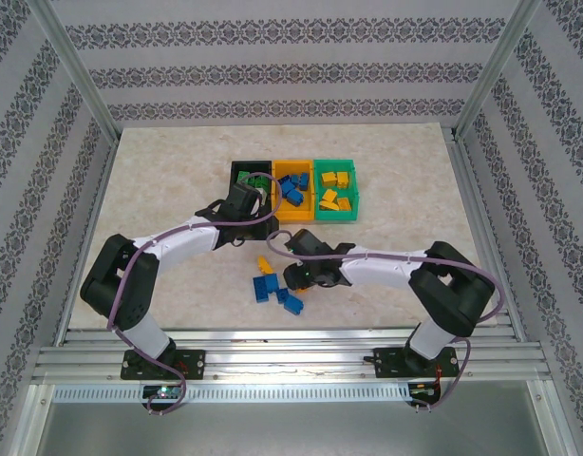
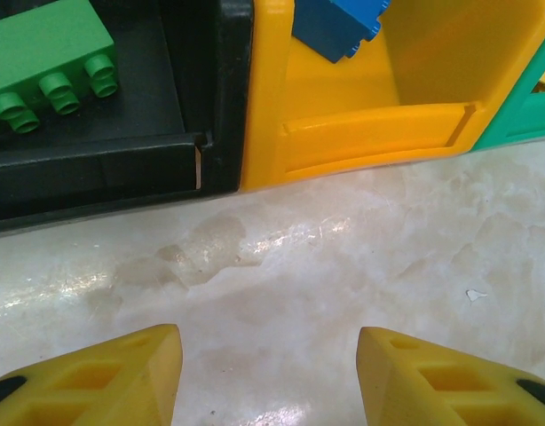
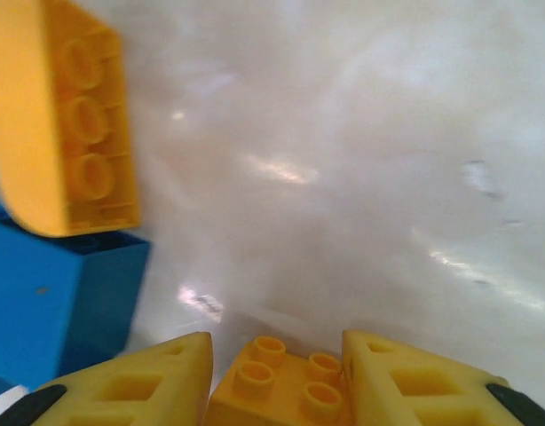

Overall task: Sort the legos into containers by color
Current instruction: Pick up the lego from the bottom-center of the table, then place the lego in the container.

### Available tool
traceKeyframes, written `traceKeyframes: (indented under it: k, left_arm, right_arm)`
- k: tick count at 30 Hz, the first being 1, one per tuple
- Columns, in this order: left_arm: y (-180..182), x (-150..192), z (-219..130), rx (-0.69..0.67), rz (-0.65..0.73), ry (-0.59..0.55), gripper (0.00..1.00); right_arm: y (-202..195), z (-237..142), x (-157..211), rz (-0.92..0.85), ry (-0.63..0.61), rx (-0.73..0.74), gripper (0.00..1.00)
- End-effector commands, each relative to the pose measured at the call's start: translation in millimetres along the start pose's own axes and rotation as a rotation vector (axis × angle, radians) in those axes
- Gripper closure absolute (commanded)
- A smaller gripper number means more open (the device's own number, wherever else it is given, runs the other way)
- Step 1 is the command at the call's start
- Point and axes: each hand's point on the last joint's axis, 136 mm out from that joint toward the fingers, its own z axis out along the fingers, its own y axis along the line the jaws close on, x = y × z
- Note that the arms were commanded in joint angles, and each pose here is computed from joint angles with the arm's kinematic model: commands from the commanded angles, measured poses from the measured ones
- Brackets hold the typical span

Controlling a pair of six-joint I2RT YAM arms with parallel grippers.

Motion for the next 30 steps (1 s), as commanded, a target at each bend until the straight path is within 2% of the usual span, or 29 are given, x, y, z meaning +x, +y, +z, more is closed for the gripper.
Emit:
traceKeyframes:
  k: [1, 7, 15, 21, 26, 30]
  left_arm:
    - [-0.1, -0.3, 3.4, 0.016, -0.018, 0.0, 0.46]
    - [-3.1, -1.2, 0.7, 0.025, -0.017, 0.0, 0.46]
    - [-3.2, 6.5, 2.8, 0.049, -0.051, -0.001, 0.46]
    - [-3.8, 16.1, -1.9, 0.054, -0.066, 0.003, 0.46]
    - [1.6, 25.9, -9.2, 0.038, -0.071, 0.013, 0.46]
    - [-3.7, 35.8, -13.1, 0.078, -0.057, 0.037, 0.46]
  right_arm:
    - [-22.2, -14.6, -11.8, 0.05, -0.055, 0.036, 0.6]
    - [-56.6, -47.8, -49.8, 0.14, -0.173, 0.017, 0.6]
    - [-118.7, -91.0, -121.4, 0.246, -0.354, 0.02, 0.6]
    - [-151.0, -100.0, -185.2, 0.293, -0.439, -0.02, 0.59]
    - [-165.3, -88.3, -224.4, 0.297, -0.44, -0.032, 0.58]
    - [-173.1, -78.1, -249.2, 0.302, -0.439, -0.043, 0.55]
